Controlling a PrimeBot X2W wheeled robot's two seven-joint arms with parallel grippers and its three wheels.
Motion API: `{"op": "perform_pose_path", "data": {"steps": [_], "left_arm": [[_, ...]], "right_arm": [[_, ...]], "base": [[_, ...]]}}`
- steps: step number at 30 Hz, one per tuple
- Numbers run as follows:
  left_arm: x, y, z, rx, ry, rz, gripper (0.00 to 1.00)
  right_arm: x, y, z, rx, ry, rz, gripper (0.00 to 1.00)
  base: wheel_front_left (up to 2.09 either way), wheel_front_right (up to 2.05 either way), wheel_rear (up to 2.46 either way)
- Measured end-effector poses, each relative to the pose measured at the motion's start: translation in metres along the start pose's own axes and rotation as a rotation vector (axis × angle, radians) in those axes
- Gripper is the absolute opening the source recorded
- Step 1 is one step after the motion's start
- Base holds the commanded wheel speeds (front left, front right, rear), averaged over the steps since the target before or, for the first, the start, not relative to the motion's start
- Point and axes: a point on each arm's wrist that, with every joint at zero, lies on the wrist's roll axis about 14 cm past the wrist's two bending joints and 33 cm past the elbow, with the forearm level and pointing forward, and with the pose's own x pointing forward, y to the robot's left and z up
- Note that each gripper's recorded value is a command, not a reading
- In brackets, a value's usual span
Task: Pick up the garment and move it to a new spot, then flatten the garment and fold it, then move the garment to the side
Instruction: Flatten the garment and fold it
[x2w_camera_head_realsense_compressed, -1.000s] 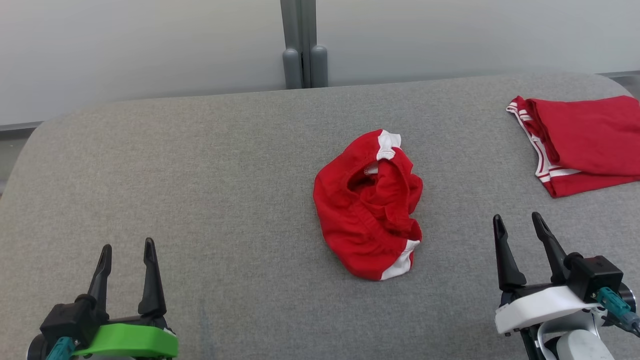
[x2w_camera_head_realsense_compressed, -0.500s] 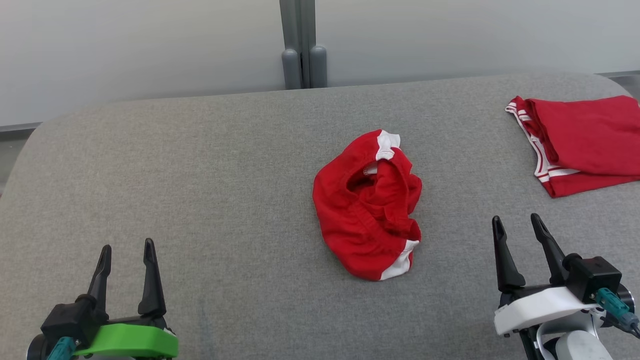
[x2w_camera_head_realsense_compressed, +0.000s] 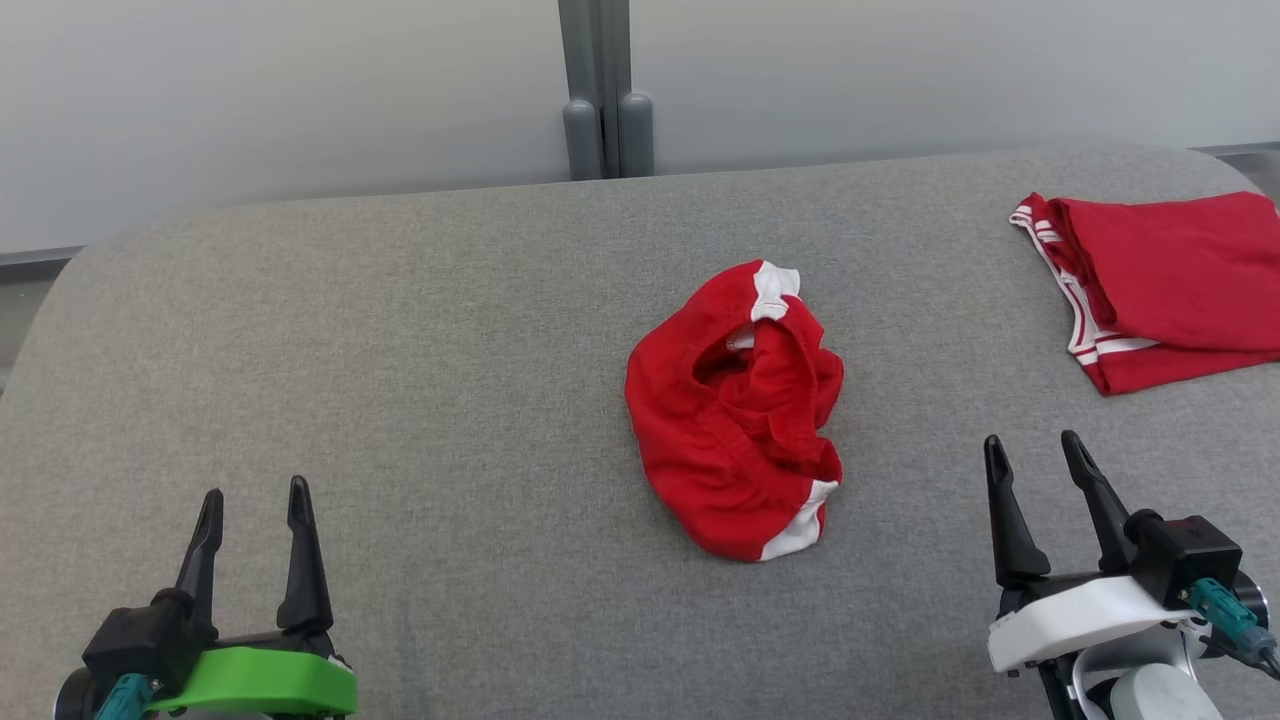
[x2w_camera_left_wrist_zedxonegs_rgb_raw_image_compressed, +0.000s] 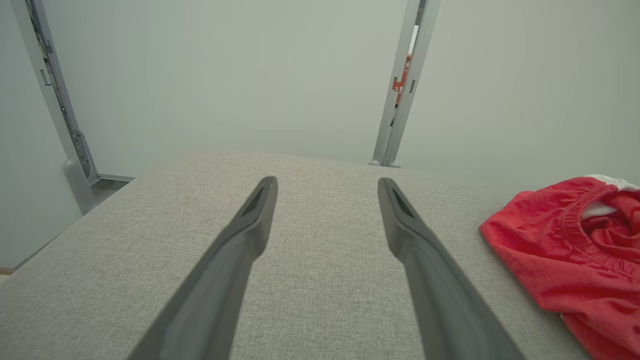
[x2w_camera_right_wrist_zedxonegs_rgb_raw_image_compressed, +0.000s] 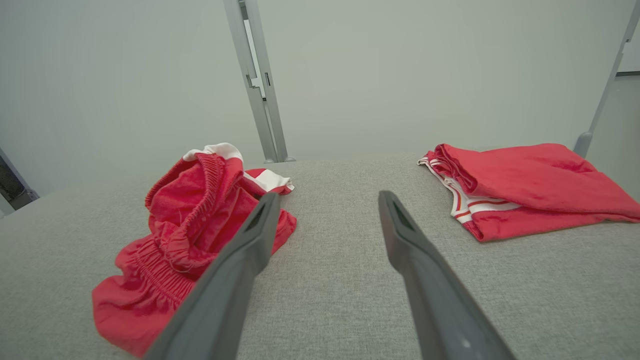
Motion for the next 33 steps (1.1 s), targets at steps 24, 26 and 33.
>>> {"op": "perform_pose_path", "data": {"steps": [24, 26, 33], "left_arm": [[0.006, 0.007, -0.006, 0.009, 0.016, 0.022, 1.00], [0.006, 0.011, -0.006, 0.011, 0.017, 0.033, 1.00], [0.003, 0.020, -0.008, 0.022, 0.028, 0.061, 1.00]], "right_arm": [[0.035, 0.047, -0.052, 0.011, 0.160, 0.159, 1.00], [0.033, 0.052, -0.071, 0.019, 0.221, 0.171, 1.00], [0.044, 0.067, -0.100, 0.057, 0.310, 0.199, 1.00]], "base": [[0.00, 0.00, 0.00], [0.00, 0.00, 0.00], [0.00, 0.00, 0.00]]}}
